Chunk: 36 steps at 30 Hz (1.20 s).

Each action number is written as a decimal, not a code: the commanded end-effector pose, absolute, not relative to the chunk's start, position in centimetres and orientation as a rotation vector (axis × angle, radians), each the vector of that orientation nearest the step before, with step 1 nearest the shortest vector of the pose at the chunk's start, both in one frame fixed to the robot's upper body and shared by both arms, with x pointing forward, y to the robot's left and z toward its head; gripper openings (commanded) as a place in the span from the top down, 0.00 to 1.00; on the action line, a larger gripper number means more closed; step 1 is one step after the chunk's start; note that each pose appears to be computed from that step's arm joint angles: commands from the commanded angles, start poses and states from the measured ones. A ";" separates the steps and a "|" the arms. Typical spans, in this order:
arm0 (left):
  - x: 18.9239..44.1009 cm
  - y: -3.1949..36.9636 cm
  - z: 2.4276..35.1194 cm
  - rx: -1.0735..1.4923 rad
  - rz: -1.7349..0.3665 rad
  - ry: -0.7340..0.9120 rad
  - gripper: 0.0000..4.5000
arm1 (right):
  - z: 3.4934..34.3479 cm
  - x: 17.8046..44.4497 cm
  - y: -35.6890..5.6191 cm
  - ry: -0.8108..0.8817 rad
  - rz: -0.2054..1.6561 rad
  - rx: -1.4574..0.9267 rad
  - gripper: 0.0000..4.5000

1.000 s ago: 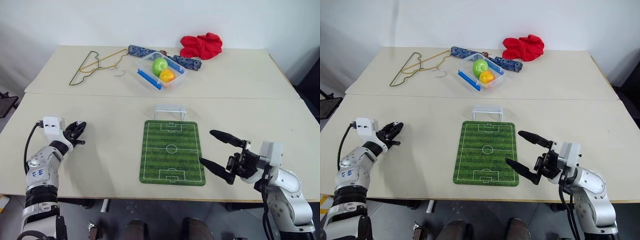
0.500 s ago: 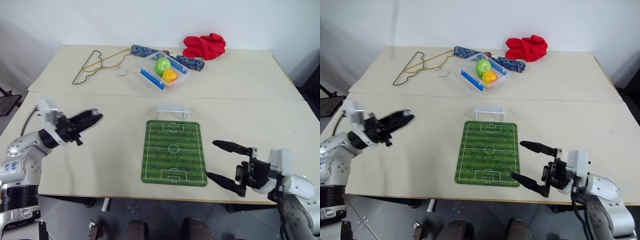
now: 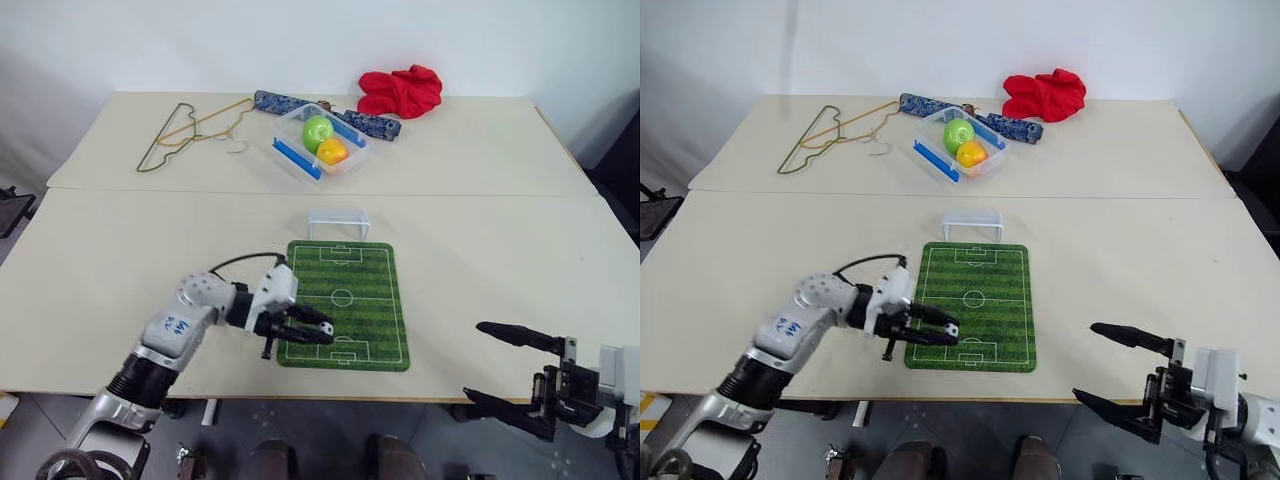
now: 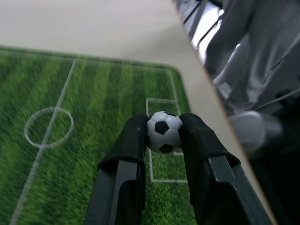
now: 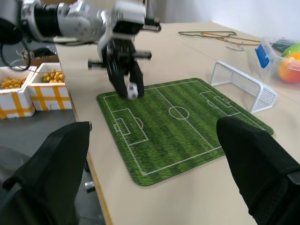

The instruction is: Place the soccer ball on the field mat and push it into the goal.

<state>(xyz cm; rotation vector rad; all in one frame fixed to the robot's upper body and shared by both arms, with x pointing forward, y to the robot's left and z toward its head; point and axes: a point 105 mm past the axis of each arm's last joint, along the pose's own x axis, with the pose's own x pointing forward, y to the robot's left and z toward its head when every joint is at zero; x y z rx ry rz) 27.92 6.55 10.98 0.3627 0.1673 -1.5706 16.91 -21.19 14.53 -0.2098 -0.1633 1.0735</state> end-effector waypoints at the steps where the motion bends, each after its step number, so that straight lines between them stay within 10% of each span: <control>1: 27.3 5.0 10.6 0.434 -1.576 0.102 0.81 | 14.5 16.4 -21.8 -0.183 1.019 -0.228 0.00; 19: 26.7 2.5 9.6 0.463 -1.571 0.082 0.81 | 13.1 15.6 -21.7 -0.150 1.050 -0.218 0.00; 27: 26.4 2.5 10.1 0.458 -1.561 0.062 0.21 | 13.3 16.2 -21.0 -0.164 1.051 -0.211 0.00; 36: 26.6 2.9 10.8 0.457 -1.551 0.020 0.21 | 13.7 16.8 -20.1 -0.170 1.052 -0.196 0.00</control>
